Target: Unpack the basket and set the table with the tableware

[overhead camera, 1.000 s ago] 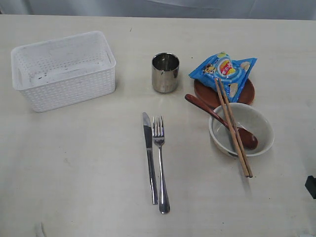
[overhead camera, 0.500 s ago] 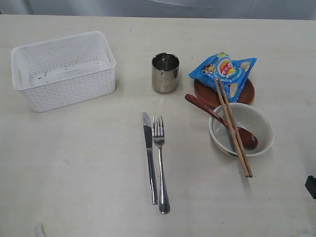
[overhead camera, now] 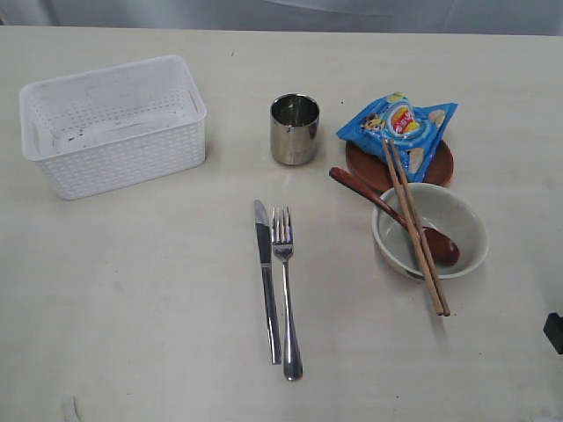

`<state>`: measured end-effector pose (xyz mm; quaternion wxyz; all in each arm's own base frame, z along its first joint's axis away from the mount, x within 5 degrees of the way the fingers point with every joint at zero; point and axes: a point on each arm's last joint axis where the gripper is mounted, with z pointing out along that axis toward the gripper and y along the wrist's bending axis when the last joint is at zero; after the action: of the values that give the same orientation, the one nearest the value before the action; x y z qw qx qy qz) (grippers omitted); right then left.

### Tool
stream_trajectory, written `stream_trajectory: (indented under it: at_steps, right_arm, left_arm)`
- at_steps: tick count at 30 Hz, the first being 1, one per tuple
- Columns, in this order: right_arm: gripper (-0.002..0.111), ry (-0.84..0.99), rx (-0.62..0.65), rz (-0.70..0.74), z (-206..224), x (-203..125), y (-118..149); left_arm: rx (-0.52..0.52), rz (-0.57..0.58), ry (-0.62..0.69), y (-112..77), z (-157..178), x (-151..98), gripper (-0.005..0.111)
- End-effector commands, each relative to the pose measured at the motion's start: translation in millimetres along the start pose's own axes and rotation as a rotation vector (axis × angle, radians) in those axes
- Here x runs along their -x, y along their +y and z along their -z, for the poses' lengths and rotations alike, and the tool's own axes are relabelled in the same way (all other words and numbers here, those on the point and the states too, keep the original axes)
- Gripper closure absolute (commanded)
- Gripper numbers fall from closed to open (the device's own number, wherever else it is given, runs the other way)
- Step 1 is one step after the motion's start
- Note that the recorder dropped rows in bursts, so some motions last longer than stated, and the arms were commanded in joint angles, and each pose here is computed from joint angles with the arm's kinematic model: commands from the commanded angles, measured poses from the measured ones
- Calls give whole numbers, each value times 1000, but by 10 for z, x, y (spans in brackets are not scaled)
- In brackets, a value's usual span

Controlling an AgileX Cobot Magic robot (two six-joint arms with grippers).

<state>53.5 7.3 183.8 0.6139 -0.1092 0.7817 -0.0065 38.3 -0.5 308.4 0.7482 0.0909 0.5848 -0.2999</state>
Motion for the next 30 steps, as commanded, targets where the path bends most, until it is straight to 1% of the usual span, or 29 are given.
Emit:
stream_trajectory:
  at_steps: [1, 12, 15, 17, 19, 21, 25, 30]
  right_arm:
    - [109, -6, 6, -2, 1, -4, 5]
    - [109, -6, 6, -2, 1, -4, 5]
    - [109, -6, 6, -2, 1, -4, 5]
    - [109, -6, 6, -2, 1, -4, 5]
    - [109, -6, 6, -2, 1, -4, 5]
    - [109, -6, 6, -2, 1, -4, 5]
    - [109, -6, 6, -2, 1, -4, 5]
    - [109, -6, 6, -2, 1, -4, 5]
  left_arm:
    - [0, -2, 0, 5, 6, -9, 107]
    - [2, -2, -4, 8, 13, -6, 107]
    - [47, -16, -16, 19, 23, 2, 107]
    - [74, 35, -31, 15, 32, 9, 107]
    - [81, 135, -51, -10, 40, 18, 107]
    - [77, 162, -71, -58, 47, 27, 107]
    - [61, 124, -94, -143, 50, 34, 107]
    - [68, 95, -107, -182, 49, 35, 107]
